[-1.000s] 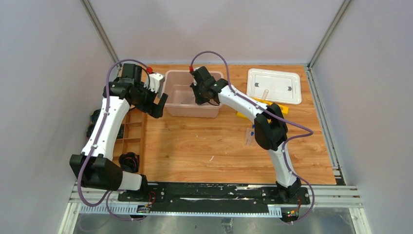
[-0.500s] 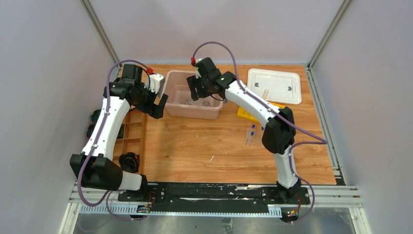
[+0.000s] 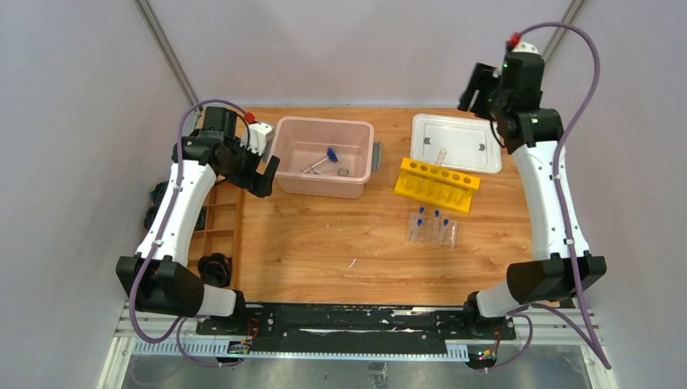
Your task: Organize the chemistry lab equipment
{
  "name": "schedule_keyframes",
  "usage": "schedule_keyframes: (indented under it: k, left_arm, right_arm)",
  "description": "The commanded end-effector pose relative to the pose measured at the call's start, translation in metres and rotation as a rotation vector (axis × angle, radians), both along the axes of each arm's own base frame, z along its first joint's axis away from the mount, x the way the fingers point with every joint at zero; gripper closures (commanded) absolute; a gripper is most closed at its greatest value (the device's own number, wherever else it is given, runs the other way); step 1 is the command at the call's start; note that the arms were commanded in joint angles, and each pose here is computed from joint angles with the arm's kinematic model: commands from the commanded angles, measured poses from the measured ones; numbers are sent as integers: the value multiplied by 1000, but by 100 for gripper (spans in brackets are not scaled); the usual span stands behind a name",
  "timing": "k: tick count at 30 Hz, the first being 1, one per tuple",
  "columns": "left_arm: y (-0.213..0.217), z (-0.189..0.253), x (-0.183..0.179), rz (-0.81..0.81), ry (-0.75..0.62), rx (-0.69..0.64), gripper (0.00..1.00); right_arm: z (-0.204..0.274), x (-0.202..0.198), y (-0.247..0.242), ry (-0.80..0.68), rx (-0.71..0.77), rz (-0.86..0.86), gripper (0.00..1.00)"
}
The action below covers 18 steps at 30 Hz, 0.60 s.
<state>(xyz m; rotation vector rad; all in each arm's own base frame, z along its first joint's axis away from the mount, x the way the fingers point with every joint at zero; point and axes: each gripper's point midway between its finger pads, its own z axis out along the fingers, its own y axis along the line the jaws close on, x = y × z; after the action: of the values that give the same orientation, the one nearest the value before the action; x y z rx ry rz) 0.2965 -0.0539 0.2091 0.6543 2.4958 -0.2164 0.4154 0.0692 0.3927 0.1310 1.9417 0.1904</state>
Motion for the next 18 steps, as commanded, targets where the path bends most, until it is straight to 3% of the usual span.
schedule_keyframes:
  k: [1,8,18]
  left_arm:
    - [-3,3,0,-7,-11,-22,0]
    - [-5,0,-2,-30,-4,-29,0]
    - [-8,-11,-1,-65,29,-35,0]
  right_arm:
    - [-79,-4,-86,215,50,-260,31]
    - [-168,-8,-159,396,115,-499,35]
    - [-271,13,-152,622,285,-580,44]
